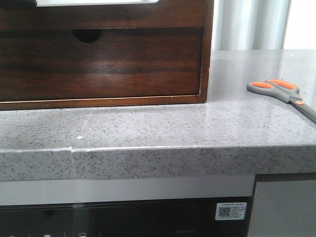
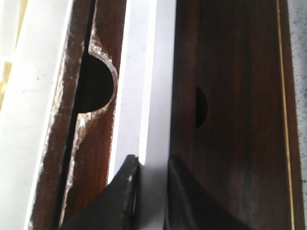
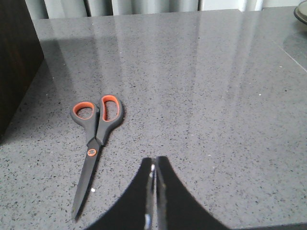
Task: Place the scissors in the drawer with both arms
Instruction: 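Pull the drawer open toward the robot with the left gripper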
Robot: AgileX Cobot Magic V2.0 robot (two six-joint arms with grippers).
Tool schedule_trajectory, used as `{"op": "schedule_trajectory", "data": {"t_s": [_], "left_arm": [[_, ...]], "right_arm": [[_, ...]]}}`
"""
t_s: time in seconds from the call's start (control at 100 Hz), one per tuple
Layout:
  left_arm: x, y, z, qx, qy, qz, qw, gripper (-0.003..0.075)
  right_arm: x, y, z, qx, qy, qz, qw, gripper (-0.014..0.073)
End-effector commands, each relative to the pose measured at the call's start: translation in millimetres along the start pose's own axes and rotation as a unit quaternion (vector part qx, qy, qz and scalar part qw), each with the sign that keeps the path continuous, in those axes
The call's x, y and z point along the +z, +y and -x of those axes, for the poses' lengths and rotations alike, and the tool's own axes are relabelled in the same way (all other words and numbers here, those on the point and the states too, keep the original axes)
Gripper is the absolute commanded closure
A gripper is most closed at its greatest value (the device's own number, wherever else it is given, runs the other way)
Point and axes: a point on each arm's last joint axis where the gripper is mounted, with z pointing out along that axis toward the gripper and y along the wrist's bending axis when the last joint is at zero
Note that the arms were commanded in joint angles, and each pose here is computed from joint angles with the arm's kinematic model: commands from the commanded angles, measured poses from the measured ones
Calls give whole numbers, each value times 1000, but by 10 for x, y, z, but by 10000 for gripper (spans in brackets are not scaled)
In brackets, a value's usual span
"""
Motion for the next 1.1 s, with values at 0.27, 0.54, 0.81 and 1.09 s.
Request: {"op": "schedule_trajectory", "data": {"t_s": [0.27,0.54,0.81,1.09], "left_arm": [[-342,-11,155,-19,-33,46,998,716],[-577,-98,205,-14,-38,69,997,716],[-745,-149,250,-30,-48,90,994,716],[-892,-217,285,-38,-57,106,992,716]], "right_arm": [[-16,1,169,5,-46,1,999,711],[-16,3,169,8,-46,2,999,711],[-16,3,168,8,-46,2,999,711],[-16,3,166,8,-45,2,999,711]]}}
